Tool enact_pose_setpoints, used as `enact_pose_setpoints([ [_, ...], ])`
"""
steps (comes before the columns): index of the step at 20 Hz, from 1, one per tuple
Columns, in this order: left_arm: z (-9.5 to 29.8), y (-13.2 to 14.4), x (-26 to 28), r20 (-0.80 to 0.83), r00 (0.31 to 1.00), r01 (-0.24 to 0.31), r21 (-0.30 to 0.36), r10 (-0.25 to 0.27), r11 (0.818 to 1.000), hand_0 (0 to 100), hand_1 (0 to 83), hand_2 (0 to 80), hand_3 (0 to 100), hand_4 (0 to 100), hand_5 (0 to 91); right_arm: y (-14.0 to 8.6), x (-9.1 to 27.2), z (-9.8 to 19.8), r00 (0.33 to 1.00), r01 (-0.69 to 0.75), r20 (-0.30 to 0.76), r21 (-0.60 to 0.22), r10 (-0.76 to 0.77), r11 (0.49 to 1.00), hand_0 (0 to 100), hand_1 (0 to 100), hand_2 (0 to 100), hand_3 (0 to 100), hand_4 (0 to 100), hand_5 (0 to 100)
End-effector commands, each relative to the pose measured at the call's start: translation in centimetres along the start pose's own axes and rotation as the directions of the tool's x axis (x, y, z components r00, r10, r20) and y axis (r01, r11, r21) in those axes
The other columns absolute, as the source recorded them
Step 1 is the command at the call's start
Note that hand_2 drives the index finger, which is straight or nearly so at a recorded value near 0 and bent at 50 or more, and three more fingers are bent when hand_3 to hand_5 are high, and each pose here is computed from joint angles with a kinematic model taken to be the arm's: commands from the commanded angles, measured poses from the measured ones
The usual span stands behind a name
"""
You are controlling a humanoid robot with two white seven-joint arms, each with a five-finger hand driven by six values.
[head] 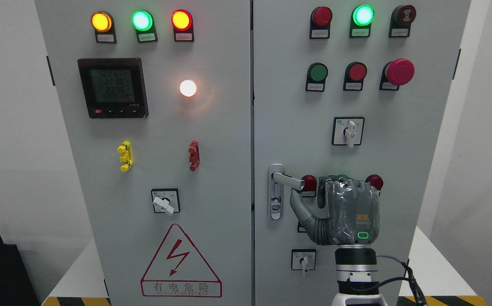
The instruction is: Release door handle
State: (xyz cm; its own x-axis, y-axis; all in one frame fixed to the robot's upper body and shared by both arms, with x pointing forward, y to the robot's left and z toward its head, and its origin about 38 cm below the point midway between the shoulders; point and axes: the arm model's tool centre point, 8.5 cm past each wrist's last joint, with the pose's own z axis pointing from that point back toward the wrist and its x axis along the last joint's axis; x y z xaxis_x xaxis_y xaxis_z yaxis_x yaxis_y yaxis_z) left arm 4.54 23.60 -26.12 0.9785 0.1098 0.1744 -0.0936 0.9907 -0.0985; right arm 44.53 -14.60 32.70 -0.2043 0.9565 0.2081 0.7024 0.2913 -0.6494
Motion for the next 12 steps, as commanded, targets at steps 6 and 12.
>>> enact_pose_setpoints([
  [6,0.08,-0.02,-0.57,-0.015,1.000,-0.013,0.003,0.013,1.000,12,38.9,0.0,0,0,0.0,-0.12,0.09,-0.03,1.000,0.001,0.004,-0.003,-0.001,1.000,39,26,92,100,100,100],
  [12,0.10,0.08,-0.56,-0.015,1.000,-0.013,0.004,0.013,1.000,12,38.9,0.0,0,0,0.0,-0.10,0.25,0.24,1.000,0.003,0.014,-0.016,-0.003,1.000,39,26,92,100,100,100],
])
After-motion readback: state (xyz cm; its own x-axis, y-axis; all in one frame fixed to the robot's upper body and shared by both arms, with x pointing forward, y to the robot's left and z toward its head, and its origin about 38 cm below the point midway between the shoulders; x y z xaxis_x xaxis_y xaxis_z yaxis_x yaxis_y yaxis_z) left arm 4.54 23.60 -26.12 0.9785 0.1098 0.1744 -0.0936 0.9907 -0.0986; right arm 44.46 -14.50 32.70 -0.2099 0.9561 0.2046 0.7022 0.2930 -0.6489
